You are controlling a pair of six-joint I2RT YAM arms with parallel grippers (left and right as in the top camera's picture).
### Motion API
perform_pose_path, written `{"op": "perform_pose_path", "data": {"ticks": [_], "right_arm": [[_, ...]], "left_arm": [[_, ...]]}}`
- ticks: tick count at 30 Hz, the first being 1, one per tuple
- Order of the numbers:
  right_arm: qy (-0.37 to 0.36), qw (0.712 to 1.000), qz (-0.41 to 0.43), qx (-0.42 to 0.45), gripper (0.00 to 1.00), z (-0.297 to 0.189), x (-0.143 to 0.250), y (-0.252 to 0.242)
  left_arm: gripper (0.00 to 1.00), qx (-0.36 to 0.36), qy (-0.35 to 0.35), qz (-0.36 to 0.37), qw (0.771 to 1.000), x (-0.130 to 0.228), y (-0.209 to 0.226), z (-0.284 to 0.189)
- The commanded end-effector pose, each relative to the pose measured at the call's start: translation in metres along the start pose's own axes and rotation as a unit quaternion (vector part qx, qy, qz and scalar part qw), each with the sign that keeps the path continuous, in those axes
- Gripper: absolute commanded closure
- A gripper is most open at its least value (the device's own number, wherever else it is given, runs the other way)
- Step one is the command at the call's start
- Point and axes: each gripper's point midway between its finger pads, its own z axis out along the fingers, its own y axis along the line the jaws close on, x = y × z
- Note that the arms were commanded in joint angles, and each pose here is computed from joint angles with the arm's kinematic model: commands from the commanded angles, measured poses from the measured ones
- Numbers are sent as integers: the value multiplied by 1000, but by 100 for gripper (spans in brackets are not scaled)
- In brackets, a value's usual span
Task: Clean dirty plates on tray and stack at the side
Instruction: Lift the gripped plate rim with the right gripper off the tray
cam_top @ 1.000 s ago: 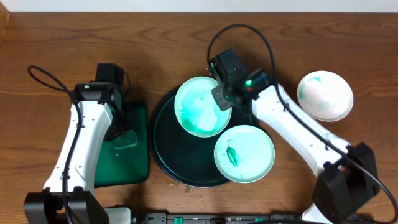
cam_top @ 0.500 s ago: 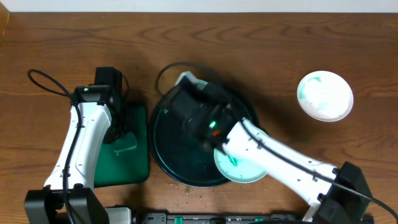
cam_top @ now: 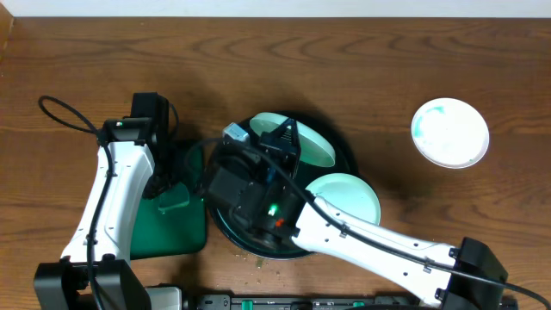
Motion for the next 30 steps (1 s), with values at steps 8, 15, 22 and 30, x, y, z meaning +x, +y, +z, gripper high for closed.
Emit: {"op": "perform_pose_path", "data": {"ticks": [8, 15, 22, 30], "right_arm": [[-9, 1000, 26, -6, 99, -3, 1, -11], [-13, 995, 86, -43, 99, 5, -1, 2], [47, 993, 101, -39, 99, 30, 31, 2], [16, 986, 124, -114, 99, 17, 17, 26]], "left_arm": [[92, -14, -1, 1, 1000, -1, 6, 3], [93, -15, 1, 7, 1000, 0, 6, 3], [93, -15, 4, 9, 1000, 1, 7, 3], [93, -13, 3, 9, 1000, 0, 6, 3]]}}
